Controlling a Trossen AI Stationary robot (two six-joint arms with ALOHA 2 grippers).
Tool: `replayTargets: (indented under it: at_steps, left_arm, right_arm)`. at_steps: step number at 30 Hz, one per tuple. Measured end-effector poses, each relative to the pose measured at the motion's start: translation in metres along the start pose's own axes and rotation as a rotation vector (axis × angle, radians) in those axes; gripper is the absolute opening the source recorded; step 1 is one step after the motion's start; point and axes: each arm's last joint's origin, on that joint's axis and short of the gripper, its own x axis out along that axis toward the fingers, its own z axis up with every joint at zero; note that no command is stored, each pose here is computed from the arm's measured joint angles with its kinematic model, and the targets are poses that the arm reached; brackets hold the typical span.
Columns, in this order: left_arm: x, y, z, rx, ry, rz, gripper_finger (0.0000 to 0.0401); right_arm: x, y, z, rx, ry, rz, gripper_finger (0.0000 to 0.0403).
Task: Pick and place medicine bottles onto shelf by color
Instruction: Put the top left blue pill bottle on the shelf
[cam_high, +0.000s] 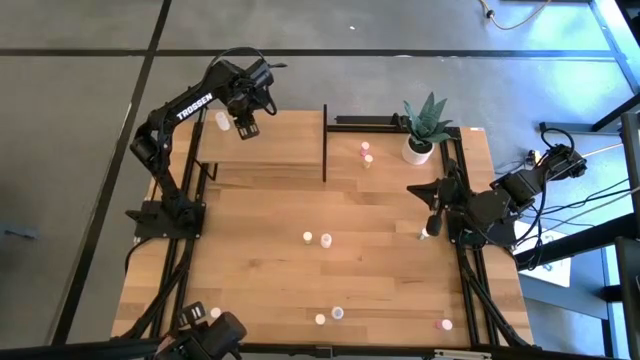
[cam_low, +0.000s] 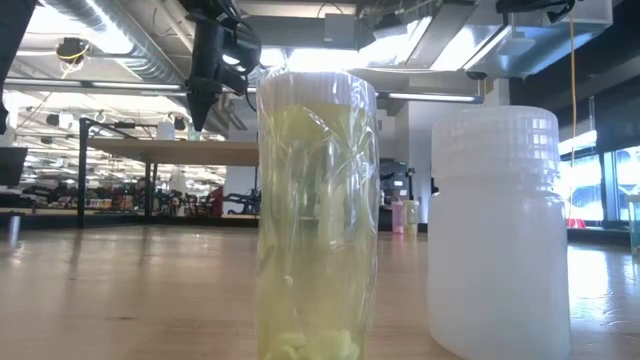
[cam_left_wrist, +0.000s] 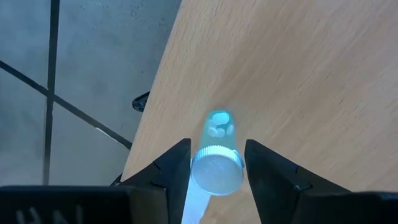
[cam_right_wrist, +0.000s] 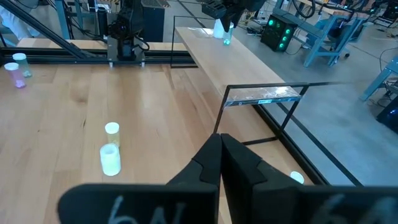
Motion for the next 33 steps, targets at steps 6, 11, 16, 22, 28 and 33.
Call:
replayTargets:
  at_steps: [6, 11, 16, 22, 28, 33]
  left_arm:
    - [0.0000, 0.0000, 0.0000, 0.001, 0.001, 0.001, 0.0142]
    - [-0.0001, 0.0000, -0.0002, 0.001, 0.001, 0.002, 0.0142]
    - [-0.0004, 0.0000, -0.0005, 0.002, 0.002, 0.002, 0.0142]
    - [-0.0010, 0.0002, -0.0010, 0.002, 0.004, 0.002, 0.0142]
    - [-0.0010, 0.0003, -0.0010, 0.002, 0.004, 0.004, 0.0142]
    - [-0.0010, 0.0013, -0.0014, 0.002, 0.017, 0.036, 0.0142]
  right_arm:
    - [0.0000, 0.0000, 0.0000, 0.002, 0.000, 0.000, 0.0012]
    - [0.0000, 0.0000, 0.0000, 0.004, 0.000, 0.000, 0.0012]
    - [0.0000, 0.0000, 0.0001, 0.004, -0.001, 0.000, 0.0012]
    - [0.0000, 0.0000, 0.0001, 0.004, -0.001, 0.000, 0.0012]
    - [0.0000, 0.0000, 0.0001, 0.004, -0.001, 0.000, 0.0012]
    - [0.0000, 0.0000, 0.0001, 0.004, -0.001, 0.000, 0.0012]
